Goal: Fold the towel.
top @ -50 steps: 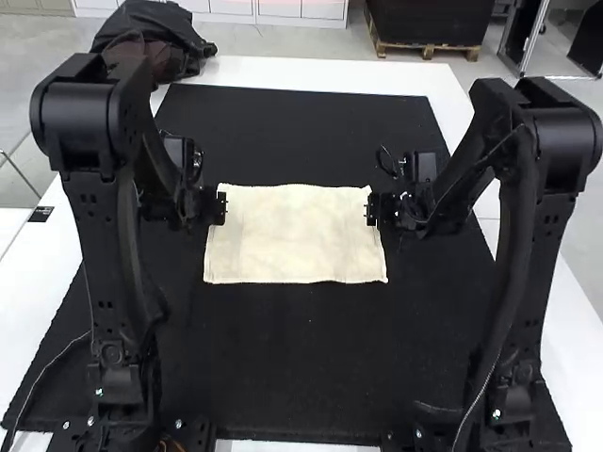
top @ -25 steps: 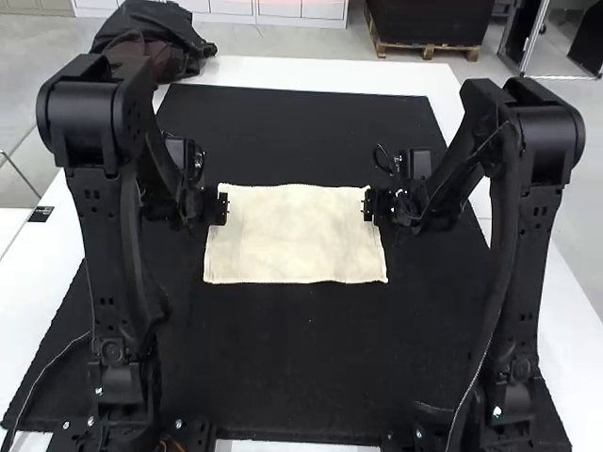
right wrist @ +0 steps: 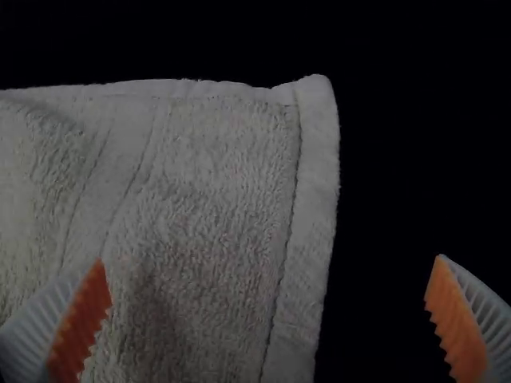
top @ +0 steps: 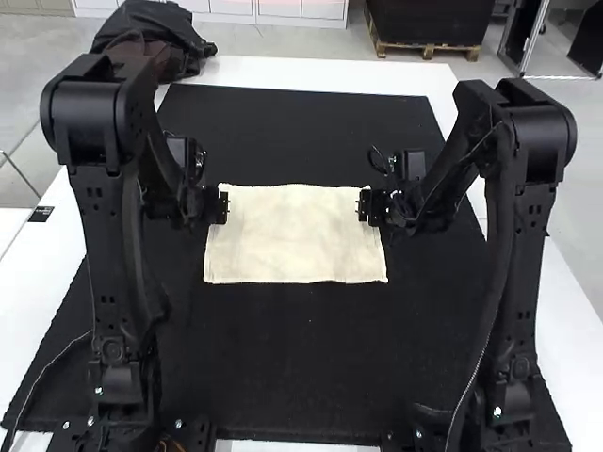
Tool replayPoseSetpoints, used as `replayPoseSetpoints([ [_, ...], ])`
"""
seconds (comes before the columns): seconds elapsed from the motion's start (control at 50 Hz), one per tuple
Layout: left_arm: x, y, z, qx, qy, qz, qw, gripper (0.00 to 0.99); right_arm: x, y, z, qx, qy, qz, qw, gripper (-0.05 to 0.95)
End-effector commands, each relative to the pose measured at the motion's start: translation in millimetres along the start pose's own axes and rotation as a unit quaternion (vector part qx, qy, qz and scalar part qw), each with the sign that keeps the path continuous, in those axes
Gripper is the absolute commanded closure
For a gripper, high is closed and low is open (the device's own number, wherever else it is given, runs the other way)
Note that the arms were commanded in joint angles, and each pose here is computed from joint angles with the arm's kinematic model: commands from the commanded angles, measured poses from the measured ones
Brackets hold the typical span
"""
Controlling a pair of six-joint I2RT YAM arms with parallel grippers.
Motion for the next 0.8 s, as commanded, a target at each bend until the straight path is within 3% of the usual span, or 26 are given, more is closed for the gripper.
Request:
replayPoseSetpoints([
  [0.0, -7.9, -2.4, 3.5, 0.005, -0.010, 0.016, 0.9998, 0.062, -1.4, 7.2, 5.9, -0.007, -0.003, -0.005, 1.000, -0.01],
  [0.46, 18.6, -10.1, 13.2, 0.016, 0.023, 0.037, 0.9989, 0.093, 15.1, 2.9, 13.1, -0.004, 0.017, -0.004, 1.000, -0.01],
  [0.52, 20.0, -10.6, 14.0, 0.017, 0.024, 0.036, 0.9989, 0.143, 15.1, 2.8, 13.5, -0.004, 0.017, -0.004, 1.000, 0.01],
  [0.6, 22.0, -9.7, 15.6, 0.016, 0.024, 0.035, 0.9989, 0.313, 18.1, 5.6, 14.0, -0.018, 0.024, -0.001, 1.000, 0.21],
  [0.7, 24.6, -11.5, 17.6, 0.016, 0.025, 0.036, 0.9989, 0.749, 21.3, 11.1, 12.8, -0.041, 0.028, -0.001, 0.999, 0.77],
  [0.72, 24.4, -11.0, 17.7, 0.014, 0.023, 0.037, 0.9990, 0.880, 20.4, 11.5, 12.5, -0.043, 0.025, -0.002, 0.999, 0.91],
  [0.74, 25.0, -10.5, 17.4, 0.013, 0.022, 0.036, 0.9990, 0.952, 20.8, 11.4, 12.2, -0.043, 0.024, -0.001, 0.999, 0.93],
  [0.78, 24.9, -8.9, 17.0, 0.010, 0.019, 0.036, 0.9991, 0.969, 20.5, 10.7, 12.2, -0.042, 0.024, -0.001, 0.999, 0.92],
])
Point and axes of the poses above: each hand's point on the last joint's axis, 136 mm out from that joint toward the fingers, its own z axis out along the fingers, its own y axis along the line the jaws close on, x = y × z, the point moved 3 cm from there along -z, back along the fingers, and after that the axes turned 15 degrees about z, right-handed, at the moved point
